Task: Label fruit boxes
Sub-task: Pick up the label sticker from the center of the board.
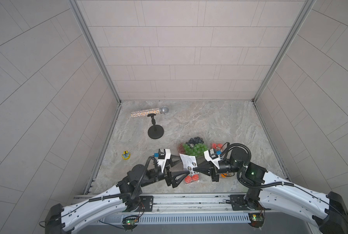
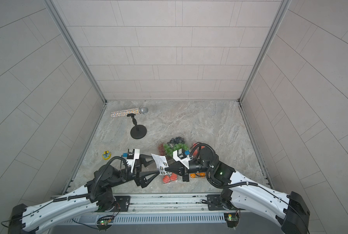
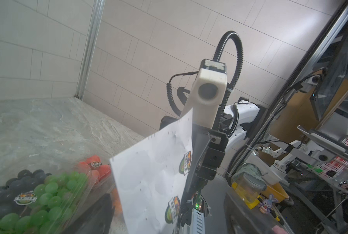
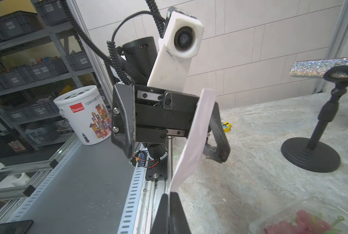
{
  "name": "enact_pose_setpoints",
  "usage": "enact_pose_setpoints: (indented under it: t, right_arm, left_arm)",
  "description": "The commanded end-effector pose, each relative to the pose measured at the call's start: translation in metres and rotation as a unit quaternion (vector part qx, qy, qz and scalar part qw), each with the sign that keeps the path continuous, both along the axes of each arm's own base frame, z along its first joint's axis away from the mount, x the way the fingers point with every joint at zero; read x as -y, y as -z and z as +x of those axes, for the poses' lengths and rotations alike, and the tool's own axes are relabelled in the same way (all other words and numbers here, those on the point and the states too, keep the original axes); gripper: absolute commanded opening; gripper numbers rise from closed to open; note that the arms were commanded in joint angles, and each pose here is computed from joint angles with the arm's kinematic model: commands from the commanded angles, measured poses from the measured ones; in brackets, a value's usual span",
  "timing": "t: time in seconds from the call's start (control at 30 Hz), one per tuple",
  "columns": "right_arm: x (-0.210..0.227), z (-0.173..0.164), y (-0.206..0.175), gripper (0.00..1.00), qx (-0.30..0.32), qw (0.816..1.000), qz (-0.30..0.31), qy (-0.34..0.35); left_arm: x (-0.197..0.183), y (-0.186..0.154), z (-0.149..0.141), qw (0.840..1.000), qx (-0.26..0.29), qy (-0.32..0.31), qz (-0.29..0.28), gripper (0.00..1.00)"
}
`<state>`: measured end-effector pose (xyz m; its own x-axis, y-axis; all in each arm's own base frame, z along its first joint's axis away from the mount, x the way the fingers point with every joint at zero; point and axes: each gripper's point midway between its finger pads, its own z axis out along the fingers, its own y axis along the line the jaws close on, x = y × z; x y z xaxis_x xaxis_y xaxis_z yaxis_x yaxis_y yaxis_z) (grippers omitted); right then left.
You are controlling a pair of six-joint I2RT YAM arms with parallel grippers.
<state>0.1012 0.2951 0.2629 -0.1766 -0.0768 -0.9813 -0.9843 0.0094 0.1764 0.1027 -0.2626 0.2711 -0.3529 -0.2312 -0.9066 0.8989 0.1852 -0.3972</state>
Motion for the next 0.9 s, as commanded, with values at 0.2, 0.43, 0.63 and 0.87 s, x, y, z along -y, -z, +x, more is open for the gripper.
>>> enact_pose_setpoints:
  t: [0.2, 0.43, 0.63, 0.87]
  right_arm:
    - [-0.001, -0.011, -0.005, 0.00, 0.013, 0.999, 0.016, -0.032]
    - [-0.003, -0.011, -0.003, 0.00, 0.006, 0.999, 0.015, -0.036]
    - [-0.003, -0.009, -0.002, 0.00, 0.006, 0.999, 0.014, -0.031]
    - [-0.001, -0.006, 0.001, 0.00, 0.009, 1.000, 0.009, -0.019]
  left_arm:
    - [-0.002, -0.029, -0.009, 0.998, 0.049, 0.017, -0.041, 0.53]
    - [0.006, -0.029, -0.009, 0.998, 0.050, 0.030, -0.039, 0.41]
    - [0.007, -0.032, -0.015, 0.996, 0.056, 0.048, -0.042, 0.25]
    - [0.002, -0.026, -0.009, 0.998, 0.048, 0.025, -0.031, 0.07]
